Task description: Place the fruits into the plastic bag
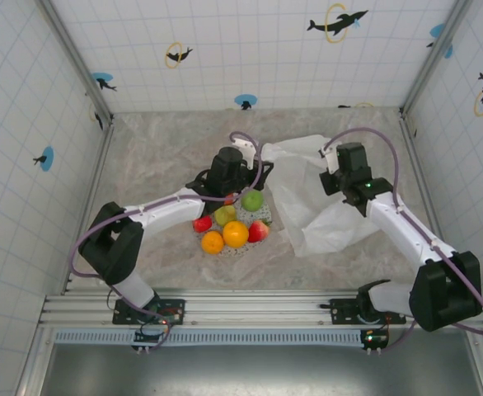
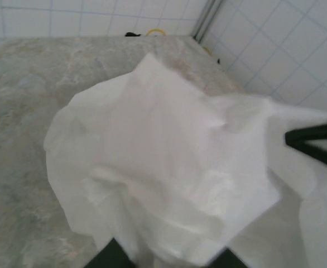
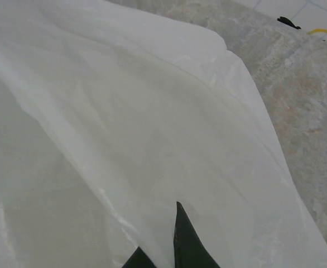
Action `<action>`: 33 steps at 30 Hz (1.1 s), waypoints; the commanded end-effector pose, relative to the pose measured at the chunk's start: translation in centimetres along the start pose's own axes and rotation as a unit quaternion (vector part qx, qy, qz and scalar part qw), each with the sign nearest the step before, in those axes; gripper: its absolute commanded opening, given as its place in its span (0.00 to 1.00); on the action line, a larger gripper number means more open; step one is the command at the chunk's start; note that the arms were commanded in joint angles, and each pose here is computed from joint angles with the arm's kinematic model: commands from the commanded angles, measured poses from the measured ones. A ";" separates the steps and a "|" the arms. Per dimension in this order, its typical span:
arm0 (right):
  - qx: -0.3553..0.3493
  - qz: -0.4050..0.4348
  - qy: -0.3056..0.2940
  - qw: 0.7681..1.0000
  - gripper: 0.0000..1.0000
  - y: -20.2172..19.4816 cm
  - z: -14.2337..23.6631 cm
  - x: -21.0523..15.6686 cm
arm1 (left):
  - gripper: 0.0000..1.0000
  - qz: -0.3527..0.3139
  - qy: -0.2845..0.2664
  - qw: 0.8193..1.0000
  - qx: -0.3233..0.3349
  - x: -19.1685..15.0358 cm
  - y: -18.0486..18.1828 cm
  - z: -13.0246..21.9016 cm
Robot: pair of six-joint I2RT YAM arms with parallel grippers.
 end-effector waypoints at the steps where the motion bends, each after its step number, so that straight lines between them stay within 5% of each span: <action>1: 0.059 -0.061 -0.016 0.996 0.00 0.6 0.2 1.4 | 0.35 -0.019 -0.011 0.999 0.033 0.2 1.1 0.9; 5: 0.095 -0.117 -0.018 0.988 0.00 0.3 0.2 1.6 | 0.60 -0.025 -0.009 0.999 0.028 0.1 0.9 1.8; 9: 0.111 -0.156 -0.020 0.981 0.00 -0.1 0.2 1.9 | 0.75 -0.022 0.001 0.999 0.028 -1.3 1.3 2.7; 25: 0.130 -0.294 -0.031 0.946 0.00 -4.9 1.1 3.2 | 0.81 0.013 0.034 0.999 -0.020 -3.8 0.1 5.7; 33: 0.094 -0.266 0.000 0.960 0.00 -5.1 0.2 2.1 | 0.80 0.020 0.038 0.996 0.073 -5.1 3.0 8.2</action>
Point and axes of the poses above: each hand's point on the last joint's axis, 136 mm out from that joint toward the fingers, its own z axis back along the fingers, its own y axis along the line the jaws close on, x = y × z, the point moved 2 cm from there along z, back along the fingers, and after that the axes turned 4 degrees about z, right-handed, at the moved point
